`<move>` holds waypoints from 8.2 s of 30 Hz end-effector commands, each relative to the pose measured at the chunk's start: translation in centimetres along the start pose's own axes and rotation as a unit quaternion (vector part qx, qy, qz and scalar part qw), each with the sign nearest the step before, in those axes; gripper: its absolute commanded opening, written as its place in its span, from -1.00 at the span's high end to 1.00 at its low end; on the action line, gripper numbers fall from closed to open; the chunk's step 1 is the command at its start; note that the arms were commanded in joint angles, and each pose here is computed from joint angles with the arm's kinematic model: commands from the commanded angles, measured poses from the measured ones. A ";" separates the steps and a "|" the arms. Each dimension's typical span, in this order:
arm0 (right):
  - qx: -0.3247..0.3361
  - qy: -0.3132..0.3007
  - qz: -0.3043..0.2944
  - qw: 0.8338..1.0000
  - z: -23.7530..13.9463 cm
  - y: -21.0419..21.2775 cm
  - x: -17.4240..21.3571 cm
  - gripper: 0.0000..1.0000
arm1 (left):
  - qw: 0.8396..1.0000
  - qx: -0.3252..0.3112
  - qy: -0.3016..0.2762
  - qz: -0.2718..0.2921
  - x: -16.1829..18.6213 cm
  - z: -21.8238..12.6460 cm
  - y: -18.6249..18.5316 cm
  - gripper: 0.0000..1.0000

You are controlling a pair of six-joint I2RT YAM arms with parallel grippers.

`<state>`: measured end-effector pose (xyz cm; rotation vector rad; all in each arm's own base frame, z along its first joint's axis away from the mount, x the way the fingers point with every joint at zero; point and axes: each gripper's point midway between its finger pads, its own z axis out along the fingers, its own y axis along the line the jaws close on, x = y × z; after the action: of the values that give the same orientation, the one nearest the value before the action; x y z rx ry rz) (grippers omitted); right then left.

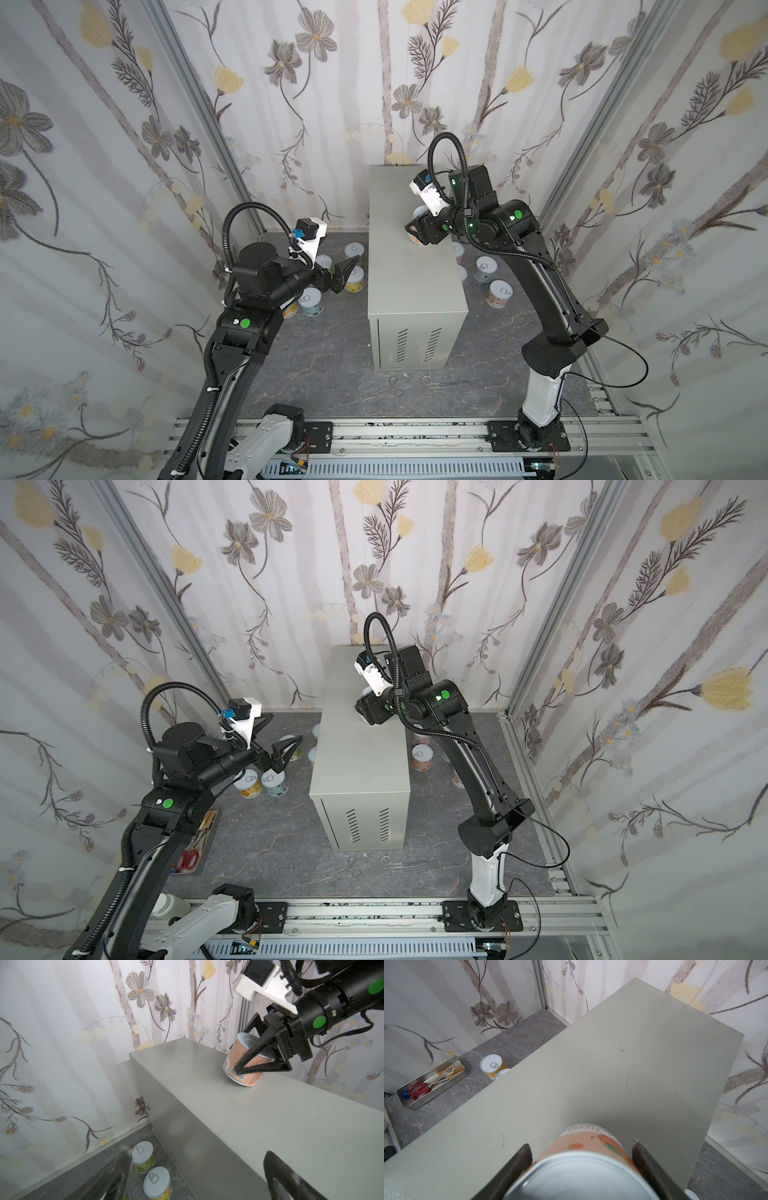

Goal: Place and organize the canned foods onto the counter

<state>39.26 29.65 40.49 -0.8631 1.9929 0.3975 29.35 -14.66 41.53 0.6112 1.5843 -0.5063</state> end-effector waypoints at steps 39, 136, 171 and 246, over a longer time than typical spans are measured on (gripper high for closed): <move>0.045 -0.017 0.053 0.997 5.8 -4.1 0.2 -0.48 | 1.000 -0.023 -0.004 0.017 0.4 0.6 1.0 -1.00; 0.082 -0.212 0.055 0.972 7.4 -11.2 -7.1 -0.99 | 0.982 -0.180 0.035 -0.056 4.9 -2.8 4.8 -1.00; 0.094 -0.174 0.109 0.974 -10.0 -5.3 6.6 -0.99 | 0.778 -0.393 0.307 -0.382 29.6 -1.5 11.7 -1.00; 0.089 -0.217 0.073 0.969 -11.7 -5.1 7.3 -0.99 | 0.815 -0.403 0.309 -0.280 24.5 1.3 16.2 -0.25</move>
<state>33.35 16.37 39.14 -0.4550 1.7224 0.4575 38.92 -0.54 13.31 -0.5014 2.4580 0.0427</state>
